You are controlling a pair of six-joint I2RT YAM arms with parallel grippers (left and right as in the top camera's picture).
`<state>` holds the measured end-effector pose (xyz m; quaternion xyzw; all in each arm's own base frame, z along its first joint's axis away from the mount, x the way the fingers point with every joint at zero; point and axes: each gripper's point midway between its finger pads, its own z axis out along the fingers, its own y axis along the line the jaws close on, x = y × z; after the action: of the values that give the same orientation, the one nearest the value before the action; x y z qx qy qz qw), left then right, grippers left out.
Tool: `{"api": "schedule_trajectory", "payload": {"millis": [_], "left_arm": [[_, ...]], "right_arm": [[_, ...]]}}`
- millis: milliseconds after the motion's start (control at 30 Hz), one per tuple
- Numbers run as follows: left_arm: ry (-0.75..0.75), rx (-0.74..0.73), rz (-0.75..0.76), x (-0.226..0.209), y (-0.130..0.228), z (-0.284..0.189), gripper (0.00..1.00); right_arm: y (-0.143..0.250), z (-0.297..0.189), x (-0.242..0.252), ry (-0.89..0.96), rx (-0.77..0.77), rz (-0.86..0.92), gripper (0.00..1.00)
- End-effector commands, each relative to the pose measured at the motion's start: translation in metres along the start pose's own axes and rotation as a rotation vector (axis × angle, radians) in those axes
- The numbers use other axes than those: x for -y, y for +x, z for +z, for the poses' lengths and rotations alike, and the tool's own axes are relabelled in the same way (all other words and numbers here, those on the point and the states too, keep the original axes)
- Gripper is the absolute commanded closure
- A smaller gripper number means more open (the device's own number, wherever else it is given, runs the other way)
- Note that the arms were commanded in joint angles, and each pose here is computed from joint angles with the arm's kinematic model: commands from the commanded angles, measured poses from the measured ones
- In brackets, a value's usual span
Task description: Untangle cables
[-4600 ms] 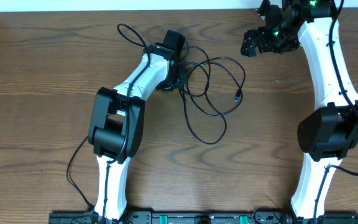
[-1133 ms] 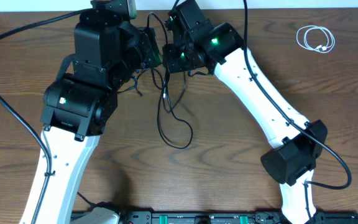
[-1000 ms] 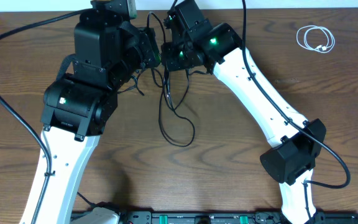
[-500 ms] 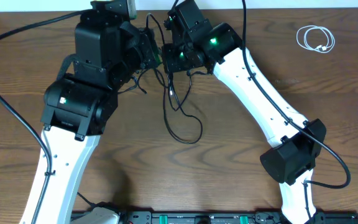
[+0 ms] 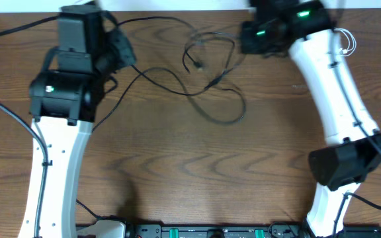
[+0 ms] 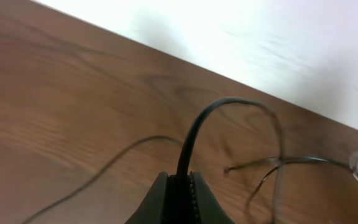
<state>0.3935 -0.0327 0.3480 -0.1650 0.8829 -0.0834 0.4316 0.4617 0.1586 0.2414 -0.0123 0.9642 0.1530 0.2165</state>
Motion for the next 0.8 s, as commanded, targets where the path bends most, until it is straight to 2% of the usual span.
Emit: {"api": "schedule_trajectory", "payload": {"millis": [0,400,533,633,767], "left_arm": [[-0.064,0.037,-0.001,-0.022,-0.012,-0.005,0.93],[-0.068,0.067,0.012,-0.026,-0.021,-0.005,0.93],[-0.159,0.105,0.02,-0.042,-0.028,-0.008,0.93],[-0.178,0.11,0.02,-0.045,-0.028,-0.008,0.93],[-0.156,0.089,0.019,-0.041,-0.024,-0.006,0.93]], "right_arm": [[-0.009,-0.008,0.047,0.08,0.014,0.006,0.99],[0.005,0.025,0.081,0.125,-0.083,0.022,0.99],[0.012,0.03,0.089,0.157,-0.108,0.03,0.99],[0.009,0.026,0.067,0.038,-0.098,-0.053,0.99],[0.001,0.0,0.011,-0.211,-0.042,-0.186,0.99]]}}
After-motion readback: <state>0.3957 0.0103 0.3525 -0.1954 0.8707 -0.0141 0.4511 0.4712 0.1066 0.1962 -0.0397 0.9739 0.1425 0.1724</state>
